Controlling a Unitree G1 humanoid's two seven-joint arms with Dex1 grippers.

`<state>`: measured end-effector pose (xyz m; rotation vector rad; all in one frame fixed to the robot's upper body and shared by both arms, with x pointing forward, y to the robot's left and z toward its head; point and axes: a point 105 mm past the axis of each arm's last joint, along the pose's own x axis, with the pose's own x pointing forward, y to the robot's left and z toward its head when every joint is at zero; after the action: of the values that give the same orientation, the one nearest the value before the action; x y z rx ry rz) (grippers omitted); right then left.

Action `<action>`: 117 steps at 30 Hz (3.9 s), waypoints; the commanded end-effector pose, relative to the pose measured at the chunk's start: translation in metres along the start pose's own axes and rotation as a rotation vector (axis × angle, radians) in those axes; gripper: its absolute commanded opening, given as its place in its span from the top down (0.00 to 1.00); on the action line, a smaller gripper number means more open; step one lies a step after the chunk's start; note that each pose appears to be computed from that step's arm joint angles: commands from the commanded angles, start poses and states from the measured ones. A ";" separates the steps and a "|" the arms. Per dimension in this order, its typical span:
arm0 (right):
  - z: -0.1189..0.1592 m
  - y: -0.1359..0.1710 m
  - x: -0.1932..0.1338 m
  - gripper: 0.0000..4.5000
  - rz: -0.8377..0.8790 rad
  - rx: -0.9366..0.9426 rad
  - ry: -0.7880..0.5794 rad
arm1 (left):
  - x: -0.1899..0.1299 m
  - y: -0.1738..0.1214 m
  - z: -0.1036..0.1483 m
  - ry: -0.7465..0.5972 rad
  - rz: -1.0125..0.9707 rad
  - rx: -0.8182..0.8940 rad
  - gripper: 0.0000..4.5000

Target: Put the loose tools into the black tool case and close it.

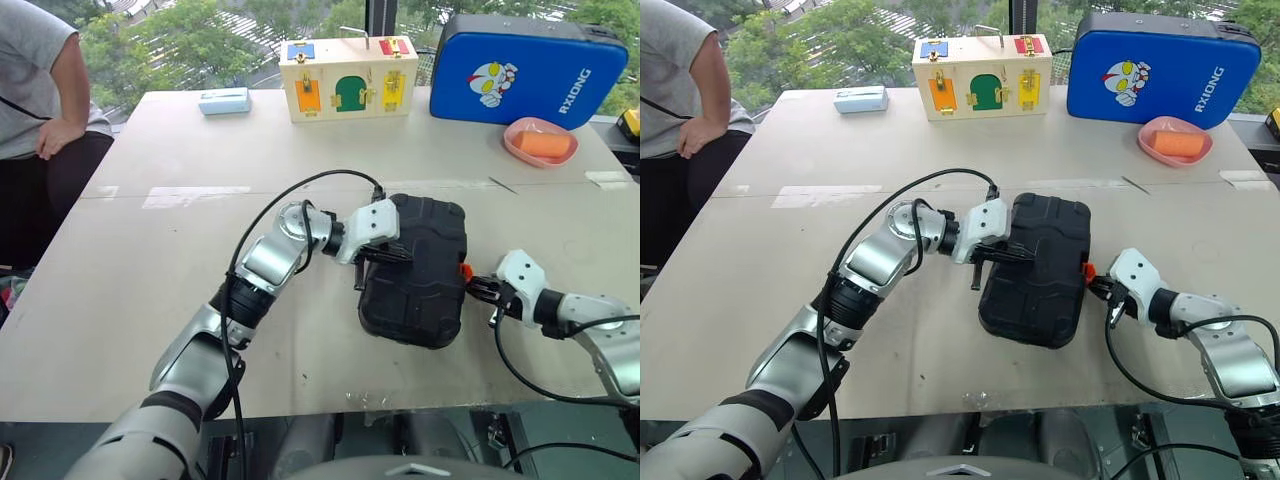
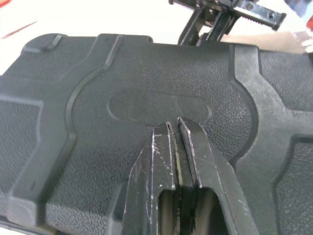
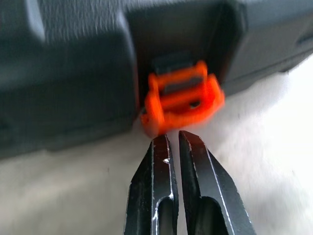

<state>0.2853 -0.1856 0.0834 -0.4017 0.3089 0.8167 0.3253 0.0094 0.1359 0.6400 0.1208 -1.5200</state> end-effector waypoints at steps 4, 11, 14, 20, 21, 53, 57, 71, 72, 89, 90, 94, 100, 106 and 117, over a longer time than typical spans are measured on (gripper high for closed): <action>0.075 0.004 -0.010 1.00 0.031 -0.021 -0.233 | 0.011 -0.016 -0.057 0.295 -0.107 0.167 0.99; 0.094 0.018 -0.017 1.00 0.130 0.016 -0.253 | 0.017 -0.014 -0.060 0.310 -0.128 0.206 0.99; 0.088 0.017 -0.013 1.00 0.121 0.015 -0.227 | 0.020 -0.012 -0.059 0.309 -0.126 0.206 0.99; 0.084 0.000 -0.023 1.00 0.062 -0.018 -0.193 | 0.016 -0.012 -0.061 0.308 -0.119 0.190 0.99; 0.081 -0.006 -0.028 1.00 0.047 -0.028 -0.175 | 0.015 -0.012 -0.062 0.308 -0.118 0.187 0.99; -0.001 -0.005 -0.001 1.00 0.002 -0.098 0.090 | 0.011 -0.014 -0.059 0.280 -0.104 0.163 0.99; 0.002 0.002 0.008 1.00 0.025 -0.055 0.048 | 0.014 -0.016 -0.058 0.282 -0.123 0.183 0.99; 0.071 0.006 0.001 1.00 0.134 0.036 -0.275 | 0.018 -0.029 -0.063 0.308 -0.206 0.214 0.99; 0.073 0.006 0.000 1.00 0.137 0.039 -0.281 | 0.018 -0.029 -0.064 0.311 -0.205 0.214 0.99; 0.093 0.013 -0.003 1.00 0.195 -0.006 -0.343 | 0.017 -0.026 -0.066 0.317 -0.168 0.193 0.99; 0.091 0.009 -0.006 1.00 0.193 -0.014 -0.330 | 0.017 -0.027 -0.066 0.317 -0.168 0.193 0.99; 0.080 -0.005 -0.019 1.00 0.194 -0.072 -0.259 | 0.016 -0.028 -0.067 0.315 -0.167 0.194 0.99; 0.058 -0.026 -0.036 1.00 0.225 -0.157 -0.131 | 0.015 -0.029 -0.066 0.310 -0.161 0.191 0.99; 0.032 -0.039 -0.039 0.63 0.311 -0.208 0.013 | 0.013 -0.029 -0.067 0.312 -0.157 0.191 1.00; 0.022 -0.039 -0.007 0.32 0.444 -0.160 0.034 | 0.010 -0.027 -0.065 0.312 -0.146 0.191 1.00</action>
<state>0.3108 -0.2056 0.1114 -0.4906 0.3837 1.2596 0.3277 0.0060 0.1299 1.0004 -0.0367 -1.5293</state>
